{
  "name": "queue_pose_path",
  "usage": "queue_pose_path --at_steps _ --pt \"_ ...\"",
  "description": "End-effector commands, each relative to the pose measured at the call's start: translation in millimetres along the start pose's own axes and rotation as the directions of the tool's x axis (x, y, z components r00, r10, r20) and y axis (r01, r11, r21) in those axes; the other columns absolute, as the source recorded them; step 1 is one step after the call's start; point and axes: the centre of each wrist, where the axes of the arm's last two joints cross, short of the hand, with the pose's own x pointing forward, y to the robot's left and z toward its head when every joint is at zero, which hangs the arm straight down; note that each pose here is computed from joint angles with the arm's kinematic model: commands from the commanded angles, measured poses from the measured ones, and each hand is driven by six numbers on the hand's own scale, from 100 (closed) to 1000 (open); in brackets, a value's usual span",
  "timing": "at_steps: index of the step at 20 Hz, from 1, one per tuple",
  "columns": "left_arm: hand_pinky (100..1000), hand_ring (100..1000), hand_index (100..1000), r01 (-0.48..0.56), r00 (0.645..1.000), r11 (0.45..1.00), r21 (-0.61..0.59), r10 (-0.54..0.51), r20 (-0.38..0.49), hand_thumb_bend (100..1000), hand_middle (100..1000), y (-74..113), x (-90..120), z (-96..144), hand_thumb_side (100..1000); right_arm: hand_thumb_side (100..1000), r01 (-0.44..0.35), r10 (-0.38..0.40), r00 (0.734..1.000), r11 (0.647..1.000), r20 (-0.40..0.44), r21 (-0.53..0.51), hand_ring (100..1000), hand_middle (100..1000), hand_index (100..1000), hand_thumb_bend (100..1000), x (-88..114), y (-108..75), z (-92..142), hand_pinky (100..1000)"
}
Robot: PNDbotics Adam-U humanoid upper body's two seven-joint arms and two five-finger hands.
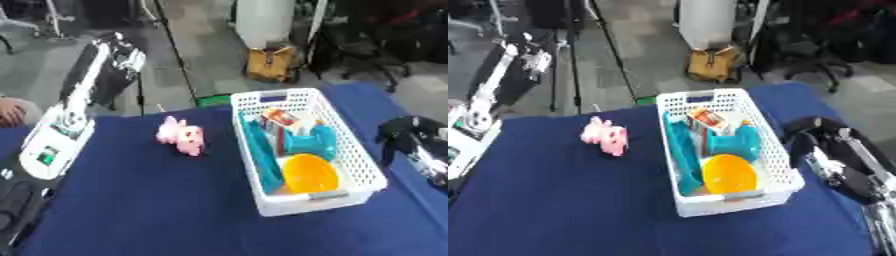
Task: Pick up objects on the table and place them in the box.
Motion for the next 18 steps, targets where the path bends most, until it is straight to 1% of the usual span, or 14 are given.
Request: queue_pose_path --at_steps 1,13,14,15,16,17,18 --pt "367 675 860 0.018 0.999 1.0 0.016 -0.019 0.026 244 721 10.0 6.4 -6.5 884 539 -0.032 0.032 0.999 0.999 0.029 0.003 381 554 725 100 9.7 -8.1 -5.1 338" --pt "363 675 859 0.02 0.999 1.0 0.013 -0.02 0.025 247 722 9.2 6.4 -6.4 877 540 -0.032 0.032 0.999 0.999 0.028 0.001 381 554 725 100 9.6 -7.9 -4.4 337" --pt "365 676 858 0.024 0.999 1.0 0.01 -0.024 0.024 241 722 9.1 6.1 -6.4 864 540 -0.032 0.032 0.999 0.999 0.028 0.001 381 555 725 100 9.5 -7.8 -4.4 337" --pt "380 684 860 0.032 0.999 0.999 0.003 -0.032 0.023 243 728 9.1 5.4 -6.6 826 540 -0.032 0.032 0.999 0.999 0.028 0.002 380 555 725 100 9.6 -7.8 -4.4 337" --pt "380 684 860 0.046 0.999 0.999 -0.007 -0.046 0.021 243 728 9.3 4.4 -7.1 826 540 -0.033 0.032 0.999 0.999 0.028 0.002 380 555 725 100 9.6 -7.8 -4.5 337" --pt "428 713 878 0.065 0.998 0.998 -0.027 -0.064 0.025 259 756 8.9 3.5 -8.0 781 540 -0.033 0.033 0.999 0.999 0.028 0.003 380 555 725 100 9.6 -7.8 -4.6 337" --pt "428 713 878 0.092 0.995 0.994 -0.054 -0.091 0.032 259 756 8.4 2.2 -9.5 781 540 -0.033 0.033 0.999 0.999 0.028 0.005 380 555 725 100 9.5 -7.6 -4.6 337"
